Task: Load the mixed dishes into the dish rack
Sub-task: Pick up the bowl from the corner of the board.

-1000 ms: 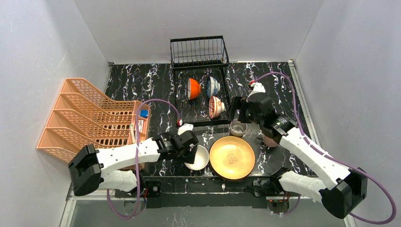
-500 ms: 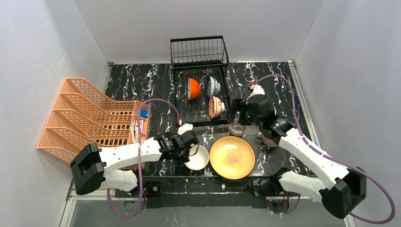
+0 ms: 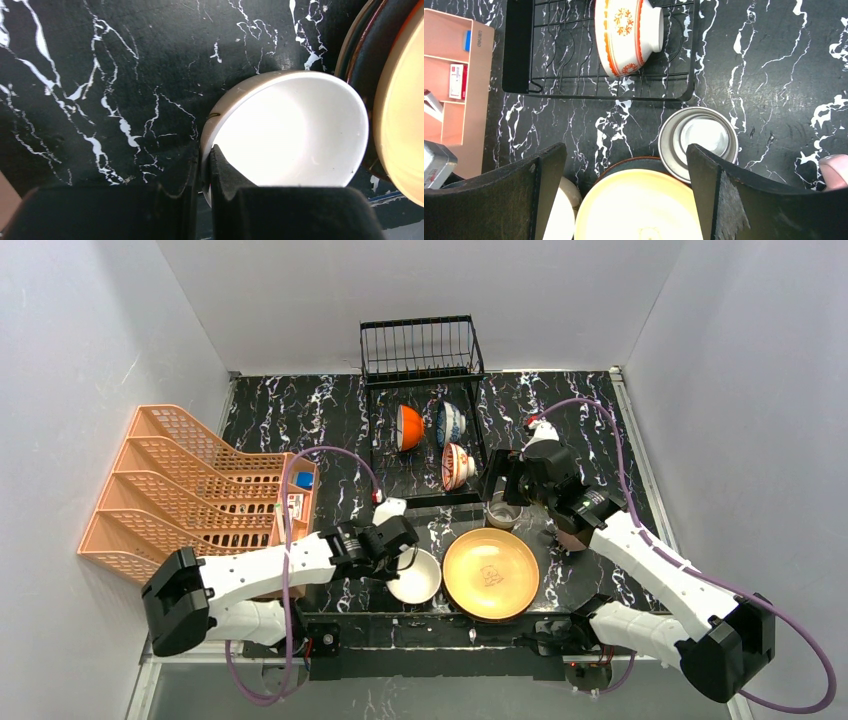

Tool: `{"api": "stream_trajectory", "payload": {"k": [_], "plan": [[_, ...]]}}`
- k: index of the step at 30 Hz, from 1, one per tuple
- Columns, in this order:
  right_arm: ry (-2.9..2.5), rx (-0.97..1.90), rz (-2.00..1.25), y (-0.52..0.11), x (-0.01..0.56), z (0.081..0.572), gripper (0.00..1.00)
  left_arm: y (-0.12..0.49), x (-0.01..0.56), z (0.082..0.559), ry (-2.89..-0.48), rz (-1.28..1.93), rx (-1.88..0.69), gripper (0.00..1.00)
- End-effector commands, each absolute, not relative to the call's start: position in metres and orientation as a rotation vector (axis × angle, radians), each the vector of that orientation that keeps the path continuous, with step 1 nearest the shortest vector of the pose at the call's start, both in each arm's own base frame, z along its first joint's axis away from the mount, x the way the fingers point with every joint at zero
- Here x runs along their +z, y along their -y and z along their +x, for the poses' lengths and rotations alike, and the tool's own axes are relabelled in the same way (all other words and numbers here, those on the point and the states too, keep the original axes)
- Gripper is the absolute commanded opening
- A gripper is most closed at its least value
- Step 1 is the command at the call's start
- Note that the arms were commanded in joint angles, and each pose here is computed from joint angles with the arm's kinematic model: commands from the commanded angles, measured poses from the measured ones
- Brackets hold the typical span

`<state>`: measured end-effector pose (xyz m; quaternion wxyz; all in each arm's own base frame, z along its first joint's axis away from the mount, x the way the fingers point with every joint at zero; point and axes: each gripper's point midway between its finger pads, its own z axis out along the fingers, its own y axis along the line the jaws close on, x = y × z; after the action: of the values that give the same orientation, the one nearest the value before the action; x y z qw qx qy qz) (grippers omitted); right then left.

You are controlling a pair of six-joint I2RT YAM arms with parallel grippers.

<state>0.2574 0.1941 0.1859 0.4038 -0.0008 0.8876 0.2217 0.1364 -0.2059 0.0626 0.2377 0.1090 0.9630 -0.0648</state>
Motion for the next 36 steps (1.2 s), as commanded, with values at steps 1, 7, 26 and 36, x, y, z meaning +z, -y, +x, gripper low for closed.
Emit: {"api": "stream_trajectory", "payload": {"k": [1,7,26,36], "plan": [[-2.171,0.673,0.012,-0.205,0.216,0.258,0.97,0.188,0.078,0.145,-2.558,0.297,-0.117,0.00],[-2.134,0.891,-0.117,-0.232,0.240,0.239,0.96,0.189,0.108,0.156,-2.497,0.269,-0.203,0.00],[-2.029,1.432,-0.223,-0.297,0.266,0.190,0.99,0.221,0.194,0.206,-2.332,0.026,-0.916,0.00],[-2.044,1.514,-0.141,-0.316,0.261,0.188,0.99,0.219,0.228,0.223,-2.134,-0.112,-1.228,0.00]]}}
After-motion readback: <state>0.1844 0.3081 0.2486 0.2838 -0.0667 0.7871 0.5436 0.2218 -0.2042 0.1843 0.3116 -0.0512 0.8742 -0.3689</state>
